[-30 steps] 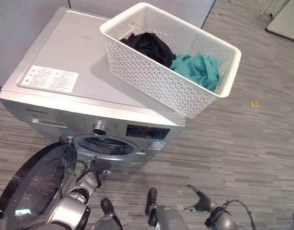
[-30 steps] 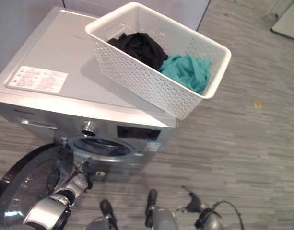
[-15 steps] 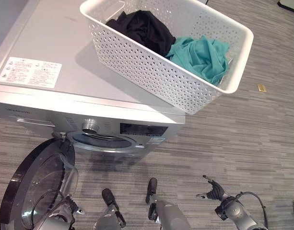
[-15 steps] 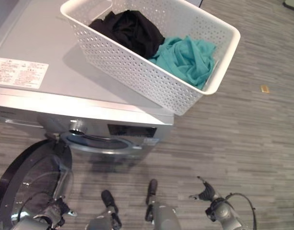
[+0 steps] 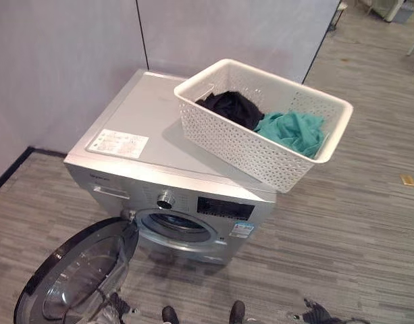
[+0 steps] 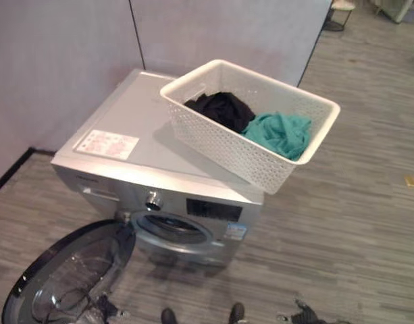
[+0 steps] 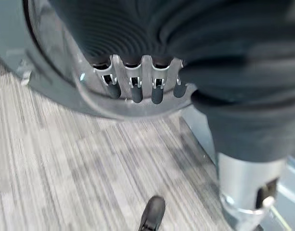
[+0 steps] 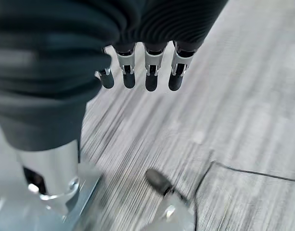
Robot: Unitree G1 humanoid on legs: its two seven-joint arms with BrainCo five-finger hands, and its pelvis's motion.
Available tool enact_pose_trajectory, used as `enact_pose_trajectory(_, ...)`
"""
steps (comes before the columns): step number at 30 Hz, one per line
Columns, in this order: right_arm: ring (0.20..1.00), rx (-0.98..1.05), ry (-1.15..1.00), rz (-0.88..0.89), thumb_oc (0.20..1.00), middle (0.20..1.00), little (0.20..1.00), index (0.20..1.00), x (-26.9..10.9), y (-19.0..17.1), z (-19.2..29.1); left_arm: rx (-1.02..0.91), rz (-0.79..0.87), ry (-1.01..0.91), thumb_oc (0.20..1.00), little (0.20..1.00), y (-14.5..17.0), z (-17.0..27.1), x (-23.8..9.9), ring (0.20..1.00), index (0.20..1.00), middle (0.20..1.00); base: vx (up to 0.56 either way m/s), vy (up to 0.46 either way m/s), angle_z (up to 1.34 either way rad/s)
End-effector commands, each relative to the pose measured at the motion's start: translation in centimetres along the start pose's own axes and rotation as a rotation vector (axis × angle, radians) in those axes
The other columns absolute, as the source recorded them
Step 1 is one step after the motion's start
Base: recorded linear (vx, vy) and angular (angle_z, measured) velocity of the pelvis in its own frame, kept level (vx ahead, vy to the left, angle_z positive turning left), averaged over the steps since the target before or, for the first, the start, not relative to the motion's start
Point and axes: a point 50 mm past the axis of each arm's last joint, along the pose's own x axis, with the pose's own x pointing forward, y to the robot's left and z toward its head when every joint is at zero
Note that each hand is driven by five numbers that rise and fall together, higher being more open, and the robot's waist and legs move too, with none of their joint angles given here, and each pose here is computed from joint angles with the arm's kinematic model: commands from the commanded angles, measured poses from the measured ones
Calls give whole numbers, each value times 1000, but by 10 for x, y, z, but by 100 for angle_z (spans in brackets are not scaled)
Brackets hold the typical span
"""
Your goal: Grab the laundry basket,head to the washer,open it,put in the laundry and shut it.
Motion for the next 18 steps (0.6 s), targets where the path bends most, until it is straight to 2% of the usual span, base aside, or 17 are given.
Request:
enact_pose_trajectory(1,1000,263,-51,-122,1000,1000,1000,1000,3,-21,17,-38,-17,8,1000,1000,4,1,1,1000,1000,1000,67,-37,1)
enact_pose_trajectory(7,1000,480,-93,-279,1000,1000,1000,1000,-3,-61,15,-30,-84,38,1000,1000,-19,-11,-4,1000,1000,1000,19,-20,6)
enact_pose_trajectory(9,1000,613,-195,-400,1000,1000,1000,1000,-12,-95,27,-50,-109,67,1000,1000,-23,-19,-6,1000,1000,1000,7,-53,36)
enact_pose_trajectory(12,1000,573,-509,-495,1000,1000,1000,1000,-41,-130,80,-60,-106,117,1000,1000,-19,-32,-7,1000,1000,1000,-11,-40,26)
enact_pose_trajectory(14,1000,475,-806,-565,1000,1000,1000,1000,-83,-150,129,-82,-106,141,1000,1000,-15,-37,-7,1000,1000,1000,-18,-11,26)
enact_pose_trajectory(17,1000,315,-1028,-669,1000,1000,1000,1000,-130,-177,171,-79,-117,140,1000,1000,-13,-39,-7,1000,1000,1000,-56,-12,9)
enact_pose_trajectory(18,1000,315,-1028,-669,1000,1000,1000,1000,-130,-177,171,-79,-117,139,1000,1000,-13,-39,-7,1000,1000,1000,6,-13,9)
